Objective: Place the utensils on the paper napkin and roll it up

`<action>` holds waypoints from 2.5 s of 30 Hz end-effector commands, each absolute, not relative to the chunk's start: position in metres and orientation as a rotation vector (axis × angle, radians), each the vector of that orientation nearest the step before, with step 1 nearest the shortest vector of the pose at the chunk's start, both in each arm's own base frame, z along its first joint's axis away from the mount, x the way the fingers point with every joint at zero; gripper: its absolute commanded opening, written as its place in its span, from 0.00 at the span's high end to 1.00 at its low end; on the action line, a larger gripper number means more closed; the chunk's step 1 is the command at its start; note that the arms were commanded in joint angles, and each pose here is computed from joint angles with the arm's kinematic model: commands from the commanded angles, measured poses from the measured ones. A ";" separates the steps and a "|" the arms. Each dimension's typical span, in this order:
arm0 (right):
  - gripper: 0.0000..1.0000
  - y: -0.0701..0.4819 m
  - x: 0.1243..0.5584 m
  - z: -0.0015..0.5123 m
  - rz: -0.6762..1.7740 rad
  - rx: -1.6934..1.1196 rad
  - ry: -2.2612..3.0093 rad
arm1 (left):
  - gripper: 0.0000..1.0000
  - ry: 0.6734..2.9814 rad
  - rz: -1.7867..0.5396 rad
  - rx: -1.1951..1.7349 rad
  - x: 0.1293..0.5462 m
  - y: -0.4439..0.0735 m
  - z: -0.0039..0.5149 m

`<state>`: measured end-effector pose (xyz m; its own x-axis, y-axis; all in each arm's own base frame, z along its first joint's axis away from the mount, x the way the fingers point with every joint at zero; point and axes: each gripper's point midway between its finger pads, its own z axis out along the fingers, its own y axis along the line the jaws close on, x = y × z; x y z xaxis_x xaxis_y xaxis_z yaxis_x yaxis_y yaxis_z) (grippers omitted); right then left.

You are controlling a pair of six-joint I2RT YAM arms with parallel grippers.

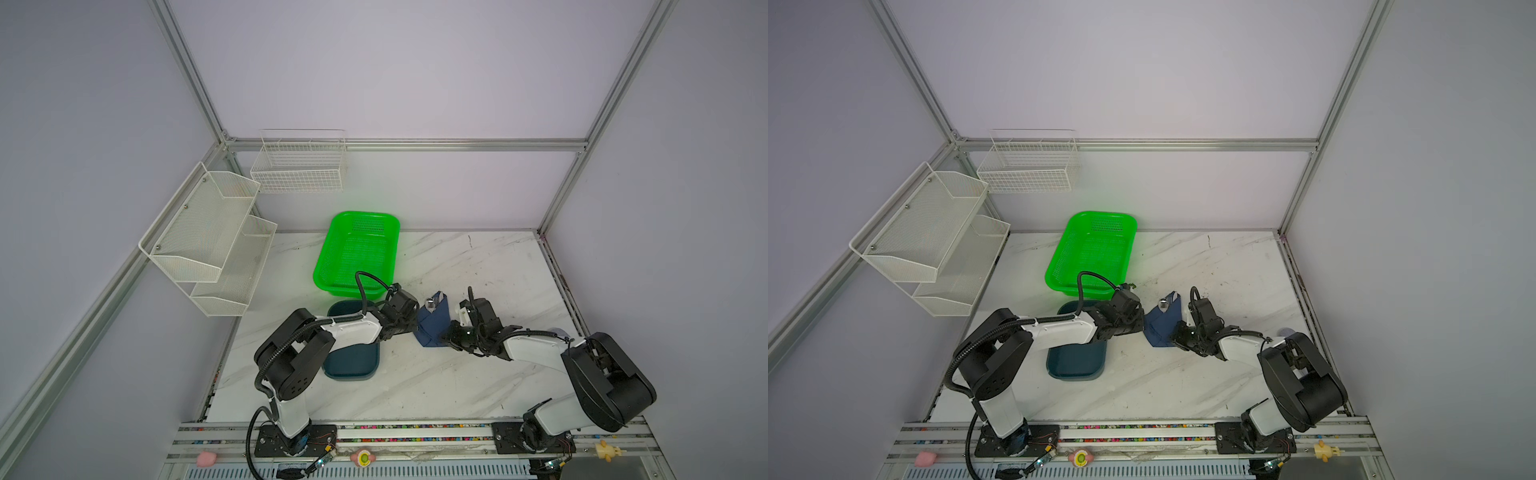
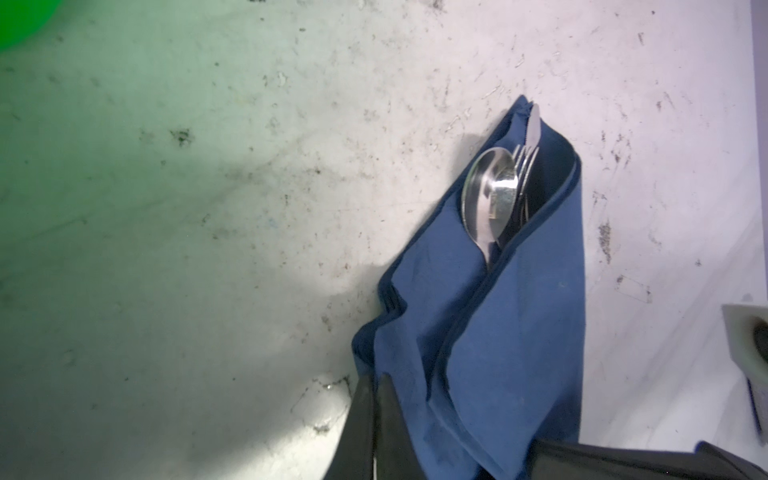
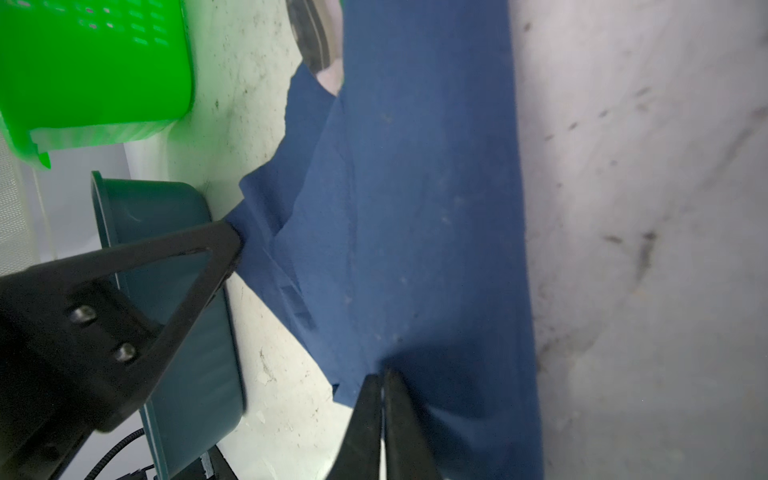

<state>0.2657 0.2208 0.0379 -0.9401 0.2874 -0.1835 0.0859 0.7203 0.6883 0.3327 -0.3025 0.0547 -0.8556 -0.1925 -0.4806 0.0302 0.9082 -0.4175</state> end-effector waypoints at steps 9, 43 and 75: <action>0.90 0.225 0.266 0.035 1.071 0.300 2.644 | 0.98 2.423 -0.735 -0.042 0.330 -0.317 0.106; 0.90 0.224 0.268 0.034 1.055 0.302 2.648 | 0.56 2.586 -0.493 -0.220 0.323 -0.277 0.037; 0.90 0.227 0.269 0.035 1.068 0.298 2.645 | 0.94 2.500 -0.675 -0.205 0.335 -0.301 0.042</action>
<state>0.2673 0.2239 0.0341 -0.9421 0.2862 -0.1747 0.0872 0.7122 0.6966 0.3358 -0.2994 0.0333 -0.8481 -0.3039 -0.4340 -0.0620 0.8705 -0.4883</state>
